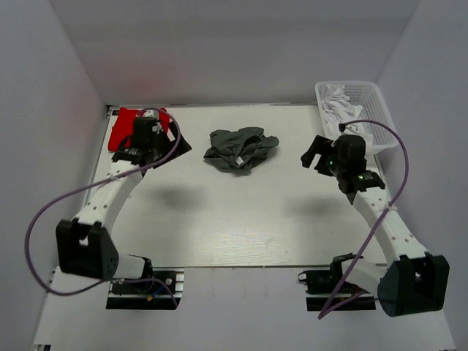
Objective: Fold and stack the t-shirts
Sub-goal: Flatten out the tshirt
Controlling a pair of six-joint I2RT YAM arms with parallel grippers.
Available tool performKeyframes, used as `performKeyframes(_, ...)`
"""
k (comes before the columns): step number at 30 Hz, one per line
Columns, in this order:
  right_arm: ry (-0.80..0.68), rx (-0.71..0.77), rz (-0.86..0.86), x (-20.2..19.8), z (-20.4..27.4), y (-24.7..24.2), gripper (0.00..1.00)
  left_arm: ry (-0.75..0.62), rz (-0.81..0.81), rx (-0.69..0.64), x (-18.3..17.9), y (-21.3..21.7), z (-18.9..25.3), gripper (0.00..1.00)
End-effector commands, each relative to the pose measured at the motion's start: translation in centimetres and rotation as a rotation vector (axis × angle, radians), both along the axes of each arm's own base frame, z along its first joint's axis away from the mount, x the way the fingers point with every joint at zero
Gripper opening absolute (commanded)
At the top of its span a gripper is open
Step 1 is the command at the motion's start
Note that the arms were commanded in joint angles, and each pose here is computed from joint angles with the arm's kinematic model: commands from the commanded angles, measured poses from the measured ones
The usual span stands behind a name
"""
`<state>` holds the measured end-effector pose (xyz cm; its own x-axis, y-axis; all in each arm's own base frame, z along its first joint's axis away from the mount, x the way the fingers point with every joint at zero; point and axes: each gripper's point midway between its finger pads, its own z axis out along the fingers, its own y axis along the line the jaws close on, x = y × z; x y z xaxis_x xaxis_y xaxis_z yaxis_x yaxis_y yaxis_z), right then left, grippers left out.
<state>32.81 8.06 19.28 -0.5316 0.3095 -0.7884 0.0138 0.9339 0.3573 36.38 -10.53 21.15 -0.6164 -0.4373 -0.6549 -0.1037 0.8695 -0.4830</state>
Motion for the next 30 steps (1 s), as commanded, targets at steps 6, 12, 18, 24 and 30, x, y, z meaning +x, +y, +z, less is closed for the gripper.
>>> performKeyframes(6, 0.059, 0.054, 0.112, 6.9, -0.4, 3.5, 0.90, 0.216, -0.002, 0.015, 4.7, -1.6, -7.9, 0.94)
performKeyframes(12, 0.078, 0.070, 0.094, 11.9, -2.0, 4.6, 0.90, 0.272, -0.136, -0.026, 8.4, -4.8, -12.2, 0.88)
performKeyframes(18, 0.120, 0.136, 0.229, 14.7, -4.6, 7.8, 0.90, 0.332, -0.179, -0.036, 10.5, -6.4, -15.2, 0.81)
performKeyframes(24, 0.145, 0.201, 0.309, 16.4, -6.3, 10.5, 0.90, 0.402, -0.213, -0.040, 9.5, -7.7, -18.3, 0.59)
performKeyframes(30, 0.157, 0.249, 0.358, 17.7, -7.7, 12.8, 0.90, 0.394, -0.264, -0.099, 8.8, -9.6, -18.6, 0.49)
